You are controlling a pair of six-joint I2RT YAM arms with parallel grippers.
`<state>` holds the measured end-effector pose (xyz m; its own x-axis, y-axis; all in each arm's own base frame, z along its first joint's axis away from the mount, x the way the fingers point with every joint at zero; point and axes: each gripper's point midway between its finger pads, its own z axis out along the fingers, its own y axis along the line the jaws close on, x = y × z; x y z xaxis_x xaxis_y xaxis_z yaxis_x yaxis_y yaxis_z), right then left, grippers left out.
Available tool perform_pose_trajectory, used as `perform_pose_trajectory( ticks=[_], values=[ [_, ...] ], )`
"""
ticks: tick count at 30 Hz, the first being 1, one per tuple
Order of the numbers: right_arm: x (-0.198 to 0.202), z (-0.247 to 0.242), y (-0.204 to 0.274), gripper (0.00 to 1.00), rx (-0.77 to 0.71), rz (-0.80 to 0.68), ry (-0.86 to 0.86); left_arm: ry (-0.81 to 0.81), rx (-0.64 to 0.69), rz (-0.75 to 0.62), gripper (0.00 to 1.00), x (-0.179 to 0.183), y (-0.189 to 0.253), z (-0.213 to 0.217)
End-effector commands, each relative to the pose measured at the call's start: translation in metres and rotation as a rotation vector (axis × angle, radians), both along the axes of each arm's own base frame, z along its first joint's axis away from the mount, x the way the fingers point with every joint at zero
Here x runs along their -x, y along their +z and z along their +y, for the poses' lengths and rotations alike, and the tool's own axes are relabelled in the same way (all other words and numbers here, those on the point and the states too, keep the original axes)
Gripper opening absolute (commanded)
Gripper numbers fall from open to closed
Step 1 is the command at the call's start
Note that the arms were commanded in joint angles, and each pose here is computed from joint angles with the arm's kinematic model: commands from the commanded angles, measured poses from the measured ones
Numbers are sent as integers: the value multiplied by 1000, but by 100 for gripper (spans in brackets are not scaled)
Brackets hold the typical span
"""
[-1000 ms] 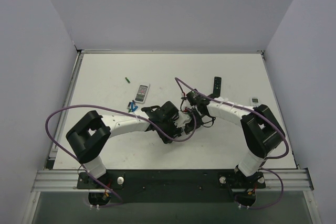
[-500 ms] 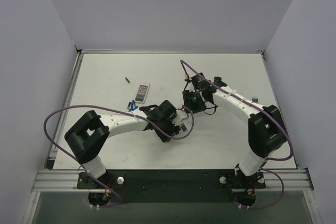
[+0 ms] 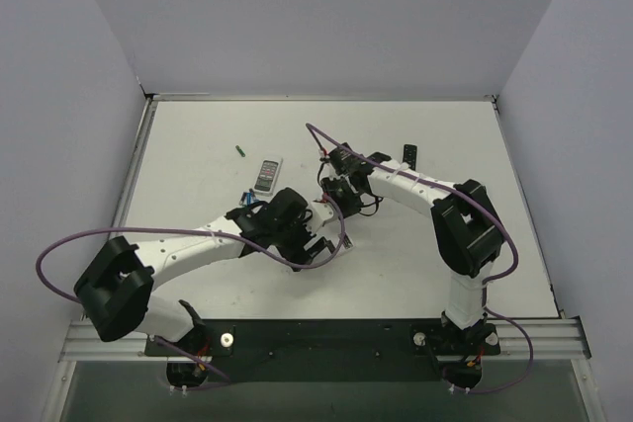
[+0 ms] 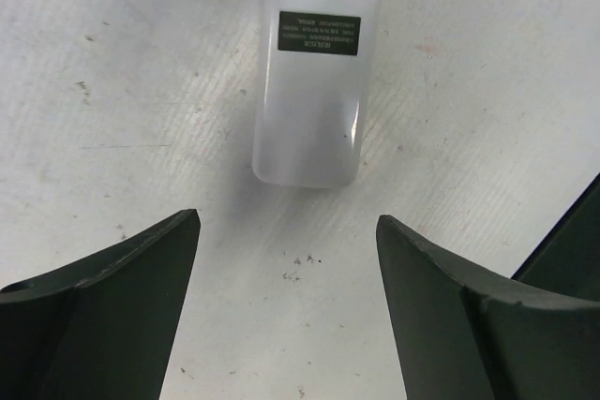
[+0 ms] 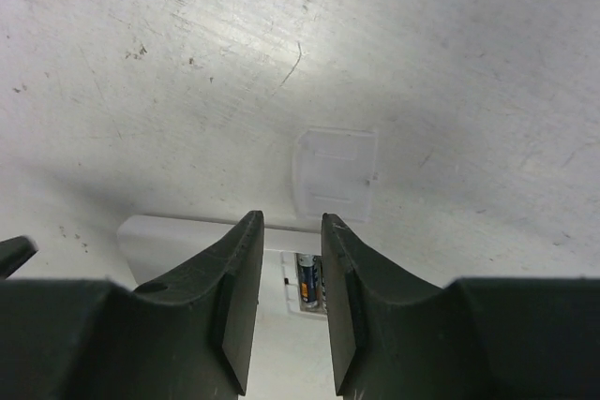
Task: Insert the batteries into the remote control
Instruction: Pick up the battery cover at the center of the board.
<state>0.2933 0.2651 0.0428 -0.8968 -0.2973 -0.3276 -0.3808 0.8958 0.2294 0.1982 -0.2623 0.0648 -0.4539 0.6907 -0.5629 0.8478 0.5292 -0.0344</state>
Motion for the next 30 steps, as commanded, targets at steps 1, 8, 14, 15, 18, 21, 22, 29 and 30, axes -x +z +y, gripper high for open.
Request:
perform_pose_trajectory(
  ticks=[1, 8, 14, 15, 18, 21, 22, 29, 30],
  values=[
    [-3, 9, -2, 26, 44, -12, -33, 31, 173, -115, 87, -15, 46, -4],
    [-8, 11, -20, 21, 114, -11, -74, 182, 315, -249, 87, -29, 92, 19],
    [-9, 7, -35, 14, 176, -6, -95, 321, 459, -320, 87, -30, 120, 36],
    [-8, 6, -36, 13, 181, -4, -97, 352, 477, -334, 87, -30, 122, 41],
    [-8, 8, -30, 0, 167, -5, -94, 386, 524, -363, 87, -30, 131, 46],
    [-8, 16, -8, 0, 99, -20, -76, 395, 579, -393, 87, -31, 143, 46],
    [-8, 19, 7, 0, 60, -36, -72, 393, 591, -398, 87, -30, 143, 46],
    [0, 40, 102, 0, -321, -34, -23, 298, 742, -552, 91, -28, 178, 41],
    [0, 42, 115, 0, -371, -41, -17, 261, 768, -619, 91, -27, 191, 41]
  ],
)
